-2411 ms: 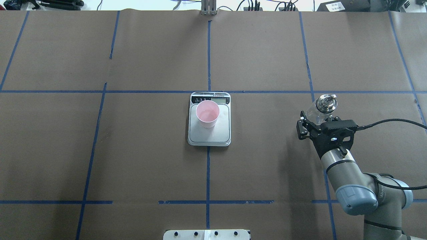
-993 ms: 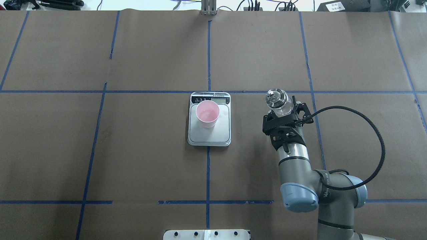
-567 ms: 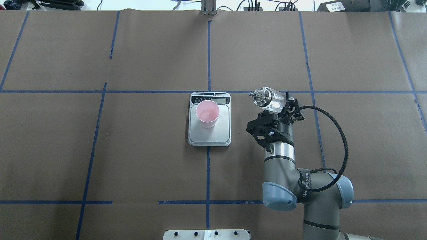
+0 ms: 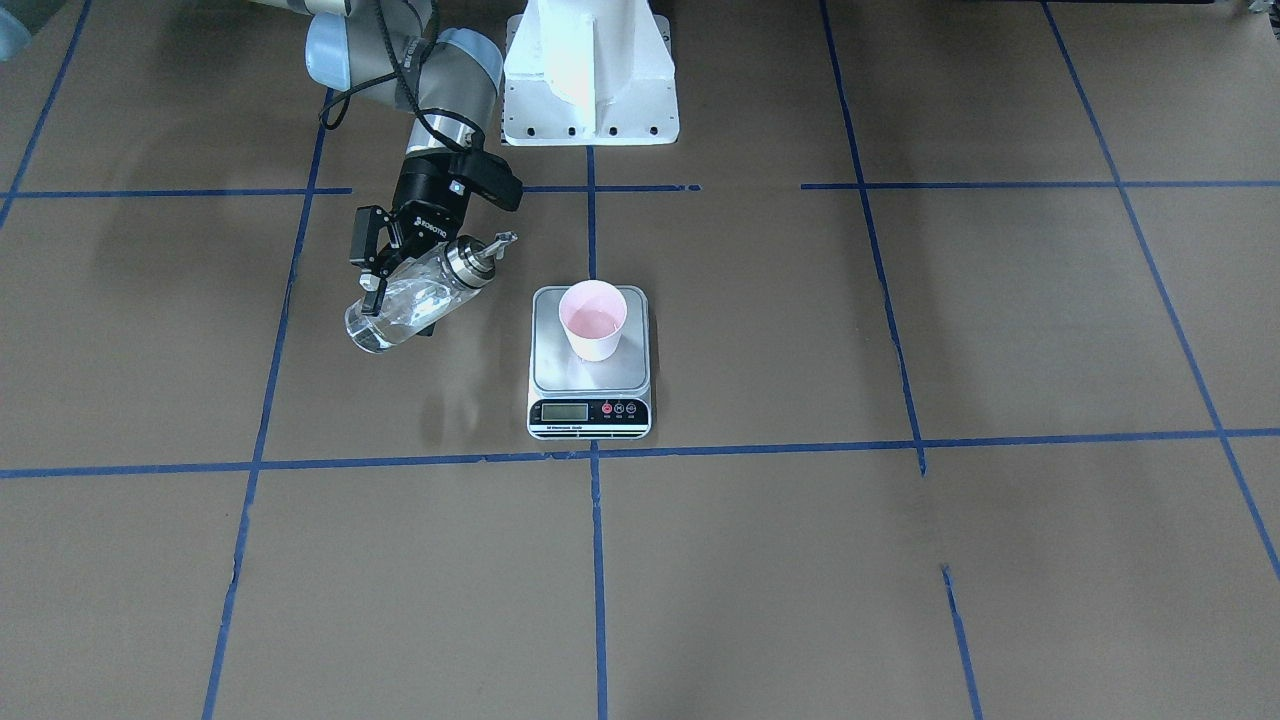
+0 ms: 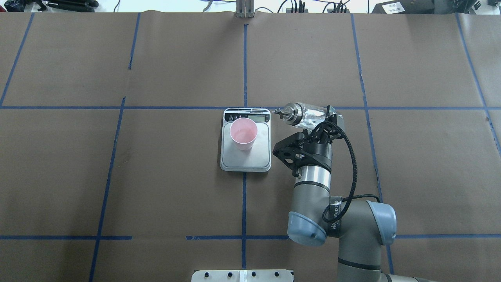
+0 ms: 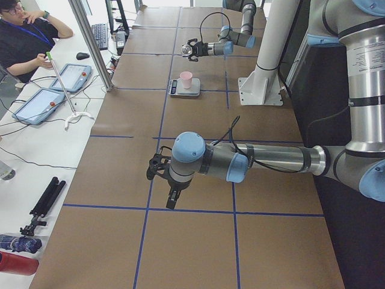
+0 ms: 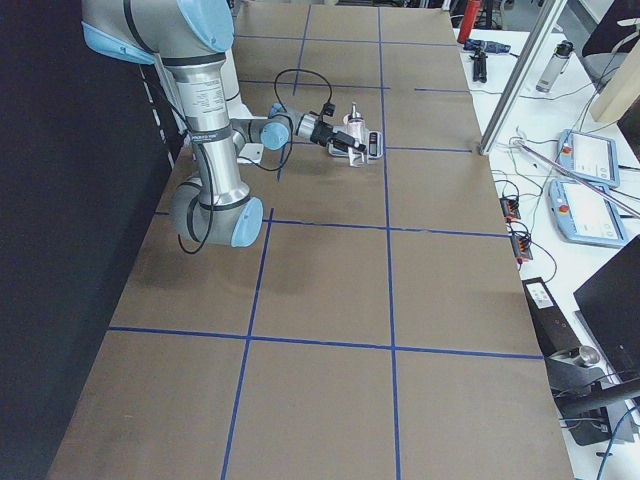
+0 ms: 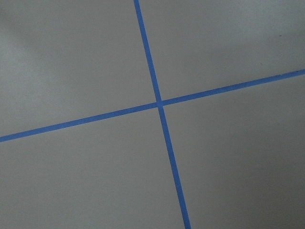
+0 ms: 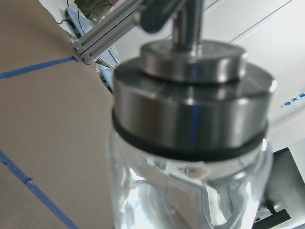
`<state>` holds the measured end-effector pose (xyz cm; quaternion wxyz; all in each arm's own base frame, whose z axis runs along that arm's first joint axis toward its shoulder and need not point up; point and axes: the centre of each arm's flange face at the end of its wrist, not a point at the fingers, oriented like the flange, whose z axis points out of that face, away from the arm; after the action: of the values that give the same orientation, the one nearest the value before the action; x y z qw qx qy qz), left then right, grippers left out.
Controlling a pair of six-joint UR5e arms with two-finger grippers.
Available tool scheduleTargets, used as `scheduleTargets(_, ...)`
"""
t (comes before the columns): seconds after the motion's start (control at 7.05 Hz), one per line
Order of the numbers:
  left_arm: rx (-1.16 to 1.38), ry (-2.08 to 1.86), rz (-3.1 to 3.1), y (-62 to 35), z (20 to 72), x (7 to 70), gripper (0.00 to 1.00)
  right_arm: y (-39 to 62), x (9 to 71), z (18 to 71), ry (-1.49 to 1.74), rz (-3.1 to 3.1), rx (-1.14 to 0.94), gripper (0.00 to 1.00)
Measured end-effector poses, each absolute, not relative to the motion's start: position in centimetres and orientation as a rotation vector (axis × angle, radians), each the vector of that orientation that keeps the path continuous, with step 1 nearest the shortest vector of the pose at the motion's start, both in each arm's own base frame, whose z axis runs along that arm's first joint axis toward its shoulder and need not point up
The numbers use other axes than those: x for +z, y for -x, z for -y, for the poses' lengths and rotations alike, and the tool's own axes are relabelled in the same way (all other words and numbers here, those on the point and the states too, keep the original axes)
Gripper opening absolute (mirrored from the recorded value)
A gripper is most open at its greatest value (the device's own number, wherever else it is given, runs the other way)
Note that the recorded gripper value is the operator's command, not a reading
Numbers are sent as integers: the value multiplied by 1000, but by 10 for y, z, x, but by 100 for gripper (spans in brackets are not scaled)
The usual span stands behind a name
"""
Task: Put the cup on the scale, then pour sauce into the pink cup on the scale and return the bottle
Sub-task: 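Tilt the bottle spout down over the pink cup with the right gripper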
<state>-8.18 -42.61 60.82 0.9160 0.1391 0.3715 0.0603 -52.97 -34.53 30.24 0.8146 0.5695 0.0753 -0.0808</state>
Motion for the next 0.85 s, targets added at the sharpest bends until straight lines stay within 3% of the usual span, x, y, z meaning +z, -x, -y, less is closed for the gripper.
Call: scheduleTargets(0.85,98,-285,-760,92,423,613,100,537,291,348,-1154,-392,-326,0)
